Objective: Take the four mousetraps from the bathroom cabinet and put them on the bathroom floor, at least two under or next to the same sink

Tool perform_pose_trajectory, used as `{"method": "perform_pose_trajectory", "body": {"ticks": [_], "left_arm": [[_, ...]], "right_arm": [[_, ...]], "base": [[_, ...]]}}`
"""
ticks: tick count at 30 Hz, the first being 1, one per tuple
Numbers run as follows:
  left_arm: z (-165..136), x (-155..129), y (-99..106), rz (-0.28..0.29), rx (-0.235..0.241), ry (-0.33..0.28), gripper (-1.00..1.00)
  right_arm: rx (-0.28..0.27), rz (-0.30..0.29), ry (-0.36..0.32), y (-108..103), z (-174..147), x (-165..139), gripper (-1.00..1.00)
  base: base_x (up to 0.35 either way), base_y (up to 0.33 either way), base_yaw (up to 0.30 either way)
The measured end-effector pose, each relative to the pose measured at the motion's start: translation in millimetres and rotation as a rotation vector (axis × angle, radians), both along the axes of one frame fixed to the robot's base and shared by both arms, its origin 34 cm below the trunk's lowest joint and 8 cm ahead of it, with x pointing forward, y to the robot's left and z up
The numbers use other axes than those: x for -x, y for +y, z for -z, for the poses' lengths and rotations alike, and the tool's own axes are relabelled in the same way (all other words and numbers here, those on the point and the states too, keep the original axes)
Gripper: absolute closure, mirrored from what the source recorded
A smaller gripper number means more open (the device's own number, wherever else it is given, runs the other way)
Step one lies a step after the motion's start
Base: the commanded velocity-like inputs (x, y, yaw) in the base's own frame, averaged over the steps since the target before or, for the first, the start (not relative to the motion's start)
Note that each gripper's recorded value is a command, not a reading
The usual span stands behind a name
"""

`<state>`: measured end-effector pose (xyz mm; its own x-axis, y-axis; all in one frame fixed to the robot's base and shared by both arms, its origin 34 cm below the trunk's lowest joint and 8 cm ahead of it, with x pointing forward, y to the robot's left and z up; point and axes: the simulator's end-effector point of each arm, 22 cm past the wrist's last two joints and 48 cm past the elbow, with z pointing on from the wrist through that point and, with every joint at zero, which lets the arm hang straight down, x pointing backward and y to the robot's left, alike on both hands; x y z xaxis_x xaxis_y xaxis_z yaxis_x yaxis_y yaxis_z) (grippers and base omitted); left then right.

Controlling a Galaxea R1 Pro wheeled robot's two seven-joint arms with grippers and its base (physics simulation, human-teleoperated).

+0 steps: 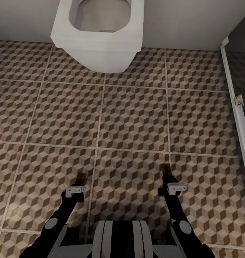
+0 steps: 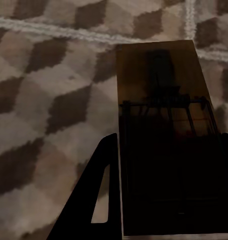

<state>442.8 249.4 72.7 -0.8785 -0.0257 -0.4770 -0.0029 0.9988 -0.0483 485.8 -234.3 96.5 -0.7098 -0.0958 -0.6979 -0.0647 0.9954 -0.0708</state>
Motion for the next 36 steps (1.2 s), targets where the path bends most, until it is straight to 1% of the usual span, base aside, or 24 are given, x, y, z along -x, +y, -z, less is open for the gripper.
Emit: {"method": "perform_pose_trajectory", "body": {"ticks": [2,6,9,19,25,28,36], "left_arm": [[0.3,0.7,0.0,0.0,0.0,0.002,1.0],[0.6,1.2,0.0,0.0,0.0,0.004,1.0],[0.9,2.0,0.0,0.0,0.0,0.005,1.0],[2.9,5.5,-0.8,0.0,0.001,0.013,1.0],[4.4,8.5,-1.2,0.0,0.001,0.019,1.0],[4.6,9.2,-2.6,0.002,0.003,0.02,1.0],[4.8,10.3,-7.4,0.01,0.01,0.022,1.0]], "right_arm": [[-0.004,0.0,-0.02,1.3,-3.2,-3.2,1.0],[-0.015,0.0,-0.084,3.8,-13.7,-12.8,1.0],[-0.02,0.0,-0.112,4.7,-18.4,-16.7,1.0],[-0.022,0.002,-0.131,4.9,-22.2,-20.3,1.0],[-0.028,0.006,-0.196,5.4,-39.1,-39.2,1.0],[-0.03,0.008,-0.213,5.4,-42.8,-42.6,1.0],[-0.032,0.009,-0.22,5.7,-44.0,-43.2,1.0]], "base": [[0.0,0.0,0.0],[0.0,0.0,0.0],[0.0,0.0,0.0],[0.0,0.0,0.0],[0.0,0.0,0.0],[0.0,0.0,0.0],[0.0,0.0,0.0]]}}
